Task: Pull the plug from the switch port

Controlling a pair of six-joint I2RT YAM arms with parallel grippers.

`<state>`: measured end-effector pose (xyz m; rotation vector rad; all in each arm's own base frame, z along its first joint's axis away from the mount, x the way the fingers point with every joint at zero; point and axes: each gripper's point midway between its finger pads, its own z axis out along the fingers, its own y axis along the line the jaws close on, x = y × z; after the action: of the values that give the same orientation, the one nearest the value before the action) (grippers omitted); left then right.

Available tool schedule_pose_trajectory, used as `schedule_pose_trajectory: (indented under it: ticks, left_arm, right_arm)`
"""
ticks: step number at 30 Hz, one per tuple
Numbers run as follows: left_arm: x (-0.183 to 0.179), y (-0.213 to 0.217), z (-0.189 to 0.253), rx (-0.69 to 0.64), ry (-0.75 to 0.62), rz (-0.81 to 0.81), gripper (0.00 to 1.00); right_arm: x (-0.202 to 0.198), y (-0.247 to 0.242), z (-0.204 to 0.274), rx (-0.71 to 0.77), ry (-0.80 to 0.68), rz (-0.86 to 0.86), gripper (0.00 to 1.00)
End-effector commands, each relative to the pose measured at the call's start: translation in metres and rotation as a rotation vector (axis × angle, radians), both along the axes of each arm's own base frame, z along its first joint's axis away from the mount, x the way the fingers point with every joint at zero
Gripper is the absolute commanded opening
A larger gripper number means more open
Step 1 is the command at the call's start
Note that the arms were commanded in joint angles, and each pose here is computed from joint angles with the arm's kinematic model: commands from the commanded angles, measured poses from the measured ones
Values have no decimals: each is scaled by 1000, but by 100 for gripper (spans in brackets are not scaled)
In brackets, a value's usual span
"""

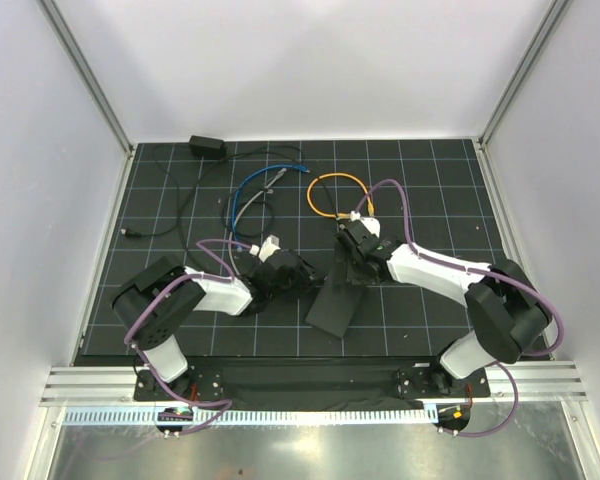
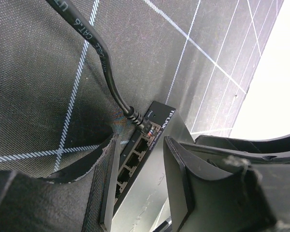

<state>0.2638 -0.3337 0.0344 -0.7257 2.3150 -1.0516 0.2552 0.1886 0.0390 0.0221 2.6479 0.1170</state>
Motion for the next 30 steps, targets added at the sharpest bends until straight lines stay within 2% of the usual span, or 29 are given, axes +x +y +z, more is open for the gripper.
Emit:
schedule_pose_trajectory:
  ticks: [1, 11, 15, 20, 30]
  left_arm:
    - [12, -11, 15, -46, -40, 22, 45]
    - [11, -13, 13, -51, -30, 22, 46]
    - [11, -13, 12, -56, -27, 30, 47]
    - [13, -17, 10, -97, -16, 42, 48]
    - [13, -13, 1, -121, 12, 89, 48]
  right_arm:
    - [-7, -9, 3, -12, 7, 9, 81]
    - [-14, -17, 24, 15, -30, -2, 82]
    - [-17, -12, 19, 47, -18, 7, 82]
    - [-17, -5, 12, 77, -3, -9, 77]
    - [-18, -5, 0, 86, 13, -12, 76]
